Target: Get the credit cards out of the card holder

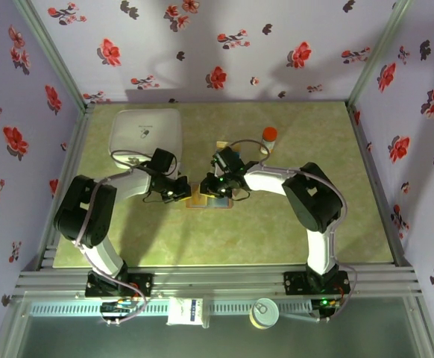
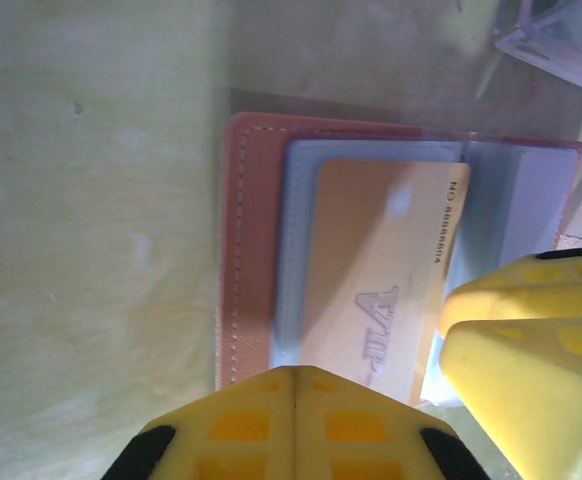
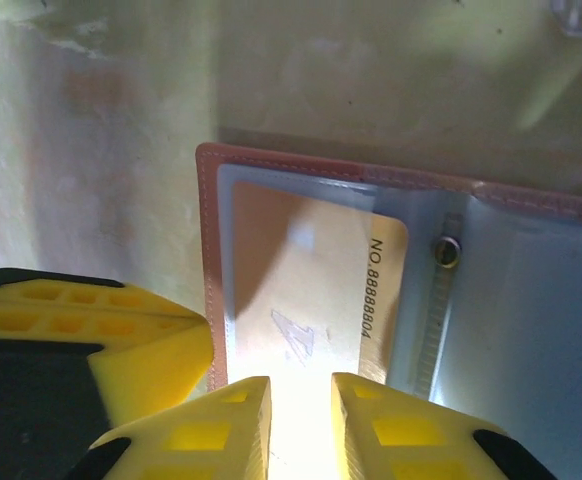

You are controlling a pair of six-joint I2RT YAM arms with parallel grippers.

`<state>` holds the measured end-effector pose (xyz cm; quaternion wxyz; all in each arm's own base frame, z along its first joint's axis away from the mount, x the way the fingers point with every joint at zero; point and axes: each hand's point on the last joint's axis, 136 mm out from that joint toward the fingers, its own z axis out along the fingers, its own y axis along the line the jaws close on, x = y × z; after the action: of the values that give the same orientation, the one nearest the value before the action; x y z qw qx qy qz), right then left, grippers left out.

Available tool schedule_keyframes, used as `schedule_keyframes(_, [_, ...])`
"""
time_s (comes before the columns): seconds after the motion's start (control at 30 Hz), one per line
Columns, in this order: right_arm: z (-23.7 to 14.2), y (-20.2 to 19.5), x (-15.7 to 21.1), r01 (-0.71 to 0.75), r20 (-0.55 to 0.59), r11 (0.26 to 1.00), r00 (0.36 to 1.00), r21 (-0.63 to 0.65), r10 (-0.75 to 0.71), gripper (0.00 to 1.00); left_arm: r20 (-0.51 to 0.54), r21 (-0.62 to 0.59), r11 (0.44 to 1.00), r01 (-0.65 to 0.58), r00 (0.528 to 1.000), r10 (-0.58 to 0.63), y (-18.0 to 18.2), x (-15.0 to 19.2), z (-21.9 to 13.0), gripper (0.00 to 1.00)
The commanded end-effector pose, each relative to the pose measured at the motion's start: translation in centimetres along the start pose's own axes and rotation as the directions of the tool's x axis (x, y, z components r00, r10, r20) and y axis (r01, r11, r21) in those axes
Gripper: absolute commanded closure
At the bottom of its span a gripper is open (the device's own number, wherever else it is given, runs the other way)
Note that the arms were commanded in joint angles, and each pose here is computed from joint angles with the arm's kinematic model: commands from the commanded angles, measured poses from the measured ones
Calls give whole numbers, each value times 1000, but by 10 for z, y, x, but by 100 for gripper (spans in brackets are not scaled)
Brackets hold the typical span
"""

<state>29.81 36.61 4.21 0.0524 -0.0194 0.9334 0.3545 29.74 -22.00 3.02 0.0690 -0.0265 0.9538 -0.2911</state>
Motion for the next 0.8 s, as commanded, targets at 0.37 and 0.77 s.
schedule_keyframes(0.37, [3,-26,6,-16,-37,992,999,124,21,77,-12,-7,1000,-3,1000,3,11,1,5,97])
schedule_keyframes(0.77, [-20,-3,1,28,14,998,999,63,-29,75,26,46,999,-6,1000,5,-11,-10,-11,97])
